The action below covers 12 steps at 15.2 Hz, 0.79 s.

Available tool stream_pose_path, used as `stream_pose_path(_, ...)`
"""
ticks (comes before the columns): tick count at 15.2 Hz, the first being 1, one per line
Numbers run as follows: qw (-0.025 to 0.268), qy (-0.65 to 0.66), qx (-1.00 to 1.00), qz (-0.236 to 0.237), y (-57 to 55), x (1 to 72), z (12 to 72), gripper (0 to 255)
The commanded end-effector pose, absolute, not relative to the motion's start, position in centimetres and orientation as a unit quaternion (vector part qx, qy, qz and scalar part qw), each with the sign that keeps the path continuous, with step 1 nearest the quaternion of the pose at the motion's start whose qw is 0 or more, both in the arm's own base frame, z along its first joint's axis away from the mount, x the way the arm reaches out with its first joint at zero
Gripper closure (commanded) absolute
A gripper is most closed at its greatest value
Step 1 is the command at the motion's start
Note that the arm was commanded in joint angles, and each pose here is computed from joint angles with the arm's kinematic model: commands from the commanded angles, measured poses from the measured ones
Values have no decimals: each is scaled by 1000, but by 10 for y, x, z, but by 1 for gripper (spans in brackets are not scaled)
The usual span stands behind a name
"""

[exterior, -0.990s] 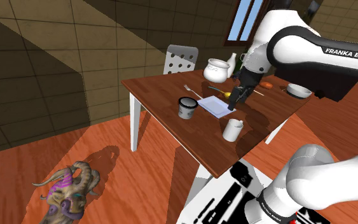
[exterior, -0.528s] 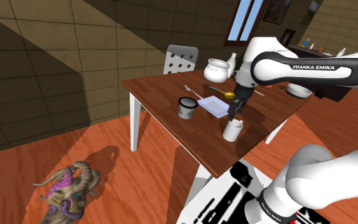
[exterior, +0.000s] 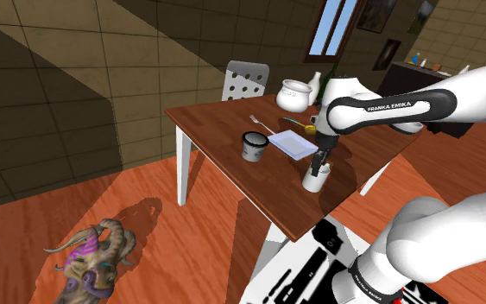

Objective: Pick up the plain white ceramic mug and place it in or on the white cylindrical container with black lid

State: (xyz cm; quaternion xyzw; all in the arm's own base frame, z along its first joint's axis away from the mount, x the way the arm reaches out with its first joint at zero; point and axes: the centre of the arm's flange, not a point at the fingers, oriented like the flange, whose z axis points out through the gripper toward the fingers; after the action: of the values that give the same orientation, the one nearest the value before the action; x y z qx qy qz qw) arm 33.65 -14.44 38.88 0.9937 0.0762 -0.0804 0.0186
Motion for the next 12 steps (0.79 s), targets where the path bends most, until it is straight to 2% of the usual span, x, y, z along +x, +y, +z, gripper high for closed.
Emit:
stream_pose_path(1, 19, 80, 993, -83, -148, 338, 376, 0)
stream_pose_path(7, 19, 80, 993, -83, -150, 333, 347, 0)
stream_pose_path(12, 19, 80, 993, -83, -150, 333, 347, 0)
